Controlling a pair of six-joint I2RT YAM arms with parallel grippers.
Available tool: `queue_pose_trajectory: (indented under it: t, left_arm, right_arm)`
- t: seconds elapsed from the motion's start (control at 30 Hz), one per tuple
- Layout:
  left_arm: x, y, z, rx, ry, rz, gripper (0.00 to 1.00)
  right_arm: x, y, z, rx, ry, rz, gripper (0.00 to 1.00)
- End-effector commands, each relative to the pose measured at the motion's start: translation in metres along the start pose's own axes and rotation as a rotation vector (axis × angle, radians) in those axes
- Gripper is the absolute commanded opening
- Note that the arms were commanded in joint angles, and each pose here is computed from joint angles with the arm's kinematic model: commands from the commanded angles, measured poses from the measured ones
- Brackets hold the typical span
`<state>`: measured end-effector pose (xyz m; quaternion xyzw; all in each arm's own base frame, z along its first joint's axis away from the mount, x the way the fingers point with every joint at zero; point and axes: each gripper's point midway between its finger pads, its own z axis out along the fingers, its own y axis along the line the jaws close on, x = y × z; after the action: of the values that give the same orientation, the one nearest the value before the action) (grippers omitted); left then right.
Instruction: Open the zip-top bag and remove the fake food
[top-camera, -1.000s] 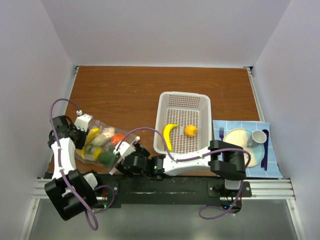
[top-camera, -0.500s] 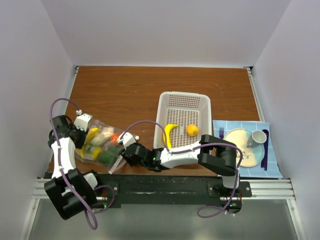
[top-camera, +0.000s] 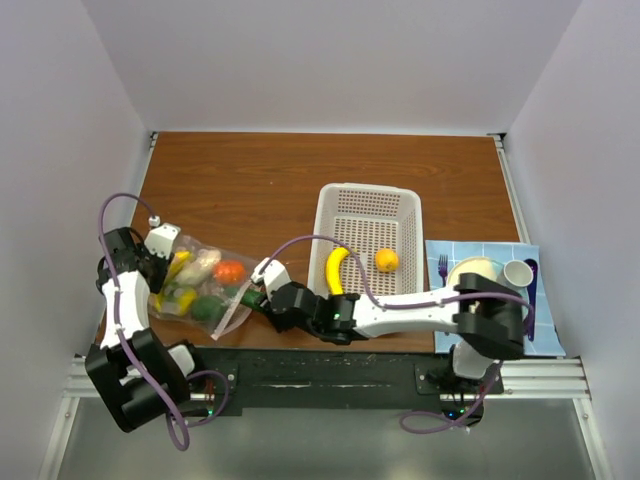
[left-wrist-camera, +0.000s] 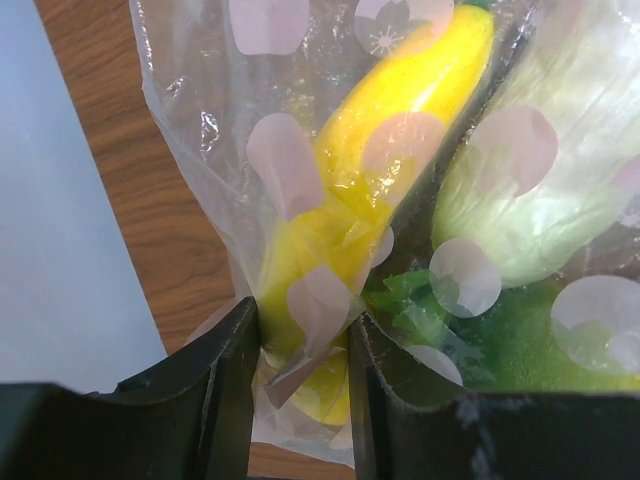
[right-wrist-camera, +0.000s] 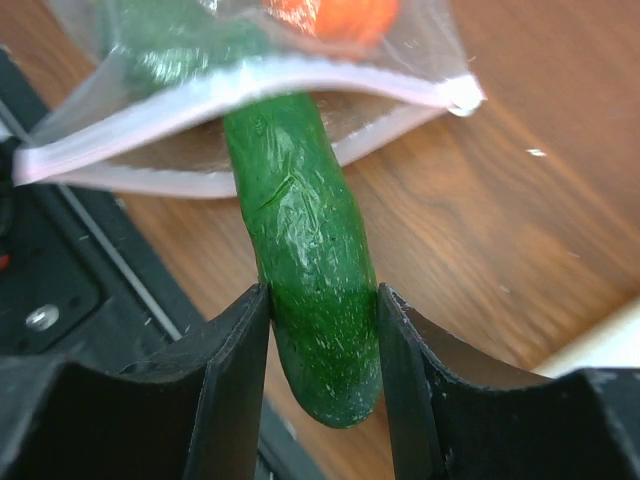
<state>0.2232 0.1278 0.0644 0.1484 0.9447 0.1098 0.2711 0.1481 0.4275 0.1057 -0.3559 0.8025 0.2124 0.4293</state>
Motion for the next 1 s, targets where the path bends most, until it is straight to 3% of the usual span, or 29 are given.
queue_pose_trajectory:
  t: [0.0,0.13,0.4,0.5,0.57,0.67,0.7,0.73,0.83,0.97]
  left_arm:
    - [0.0,0.01,0.006,-0.039,0.015,-0.04,0.0]
    - [0.004,0.009,0.01,-0.04,0.025,-0.054,0.0]
    - [0.002,-0.015,0.006,0.071,0.014,-0.105,0.0]
    - [-0.019,-0.013,-0.01,0.111,-0.033,-0.112,0.3]
    - [-0.034,-0.008,-0.025,0.12,-0.067,-0.087,0.38]
    - [-0.048,0.014,-0.037,0.041,-0.093,-0.054,0.43]
    - [-0.049,0.021,-0.038,0.016,-0.088,-0.038,0.43]
    - [-0.052,0.026,-0.04,0.0,-0.091,-0.033,0.46]
    - [-0.055,0.032,-0.041,-0.009,-0.086,-0.026,0.5]
    - [-0.052,0.026,-0.035,0.036,-0.074,-0.032,0.6]
  right_arm:
    - [-0.04,-0.02,-0.054,0.057,-0.031,0.006,0.0]
    - [-0.05,-0.07,-0.094,0.26,-0.041,0.038,0.0]
    - [-0.02,-0.169,-0.148,0.564,-0.059,0.267,0.0]
    - [-0.006,-0.197,-0.141,0.626,-0.026,0.296,0.0]
    - [0.003,-0.211,-0.134,0.678,0.007,0.294,0.13]
    - [-0.001,-0.22,-0.128,0.707,0.018,0.283,0.33]
    - [-0.004,-0.221,-0.127,0.714,0.013,0.274,0.48]
    - [-0.012,-0.221,-0.127,0.712,0.0,0.273,0.73]
    - [-0.026,-0.217,-0.125,0.683,-0.012,0.255,0.99]
    - [-0.039,-0.207,-0.118,0.619,-0.022,0.246,0.99]
